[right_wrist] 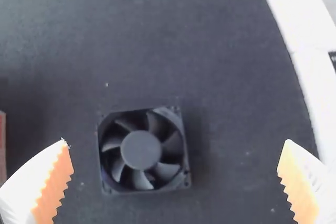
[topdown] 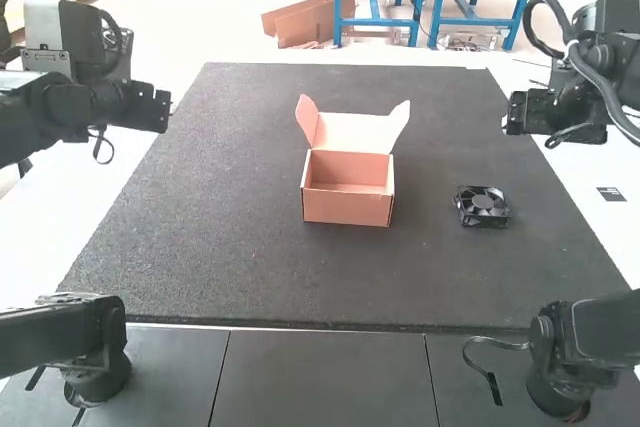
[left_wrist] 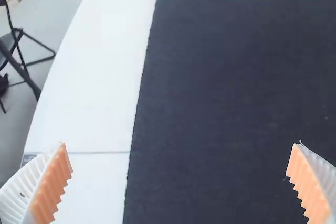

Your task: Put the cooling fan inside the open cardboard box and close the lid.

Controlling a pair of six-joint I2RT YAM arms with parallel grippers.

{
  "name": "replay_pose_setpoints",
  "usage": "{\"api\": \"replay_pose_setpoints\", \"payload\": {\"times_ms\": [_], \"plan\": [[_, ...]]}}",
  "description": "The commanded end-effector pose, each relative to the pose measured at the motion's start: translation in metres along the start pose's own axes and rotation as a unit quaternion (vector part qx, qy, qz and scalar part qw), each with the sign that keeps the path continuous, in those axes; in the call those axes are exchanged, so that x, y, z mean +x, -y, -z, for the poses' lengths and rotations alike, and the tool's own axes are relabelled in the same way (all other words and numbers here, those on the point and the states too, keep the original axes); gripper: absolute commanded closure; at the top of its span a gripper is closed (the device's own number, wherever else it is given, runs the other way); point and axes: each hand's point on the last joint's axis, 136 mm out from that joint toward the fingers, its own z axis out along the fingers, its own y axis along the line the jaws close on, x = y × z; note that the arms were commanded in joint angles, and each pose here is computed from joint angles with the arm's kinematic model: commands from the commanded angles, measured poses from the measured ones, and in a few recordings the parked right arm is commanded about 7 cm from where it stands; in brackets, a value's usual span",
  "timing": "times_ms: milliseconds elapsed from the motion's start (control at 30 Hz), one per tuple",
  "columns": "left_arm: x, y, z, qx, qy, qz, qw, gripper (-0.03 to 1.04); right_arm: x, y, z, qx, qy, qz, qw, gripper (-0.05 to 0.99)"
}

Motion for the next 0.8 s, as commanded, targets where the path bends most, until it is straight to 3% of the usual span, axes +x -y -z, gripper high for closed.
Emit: {"api": "replay_pose_setpoints", "payload": {"times_ms": [0,267,300,433,500,767], "plan": [[0.010,-0.013,-0.004,-0.041,-0.030,-0.054,0.9972,0.04,-0.005,-0.006,-0.007,-0.023,-0.019,-0.033,0.999,0.04],[0.000,-0.011,-0.006,-0.034,-0.022,-0.043,0.9983,0.04,0.018,0.008,-0.033,-0.004,-0.095,-0.032,0.995,0.03],[-0.002,-0.010,-0.006,-0.027,-0.023,-0.036,0.9987,0.04,0.022,0.012,-0.037,-0.003,-0.103,-0.019,0.995,0.03],[0.004,0.018,-0.010,0.050,-0.045,0.009,0.9977,0.04,0.039,0.025,-0.057,0.006,-0.142,0.004,0.990,0.03],[0.011,0.027,-0.013,0.073,-0.065,0.025,0.9949,0.04,0.046,0.033,-0.068,0.013,-0.163,0.008,0.987,0.03],[0.014,0.033,-0.020,0.085,-0.081,0.033,0.9926,0.04,0.061,0.035,-0.097,0.009,-0.201,0.023,0.979,0.03]]}}
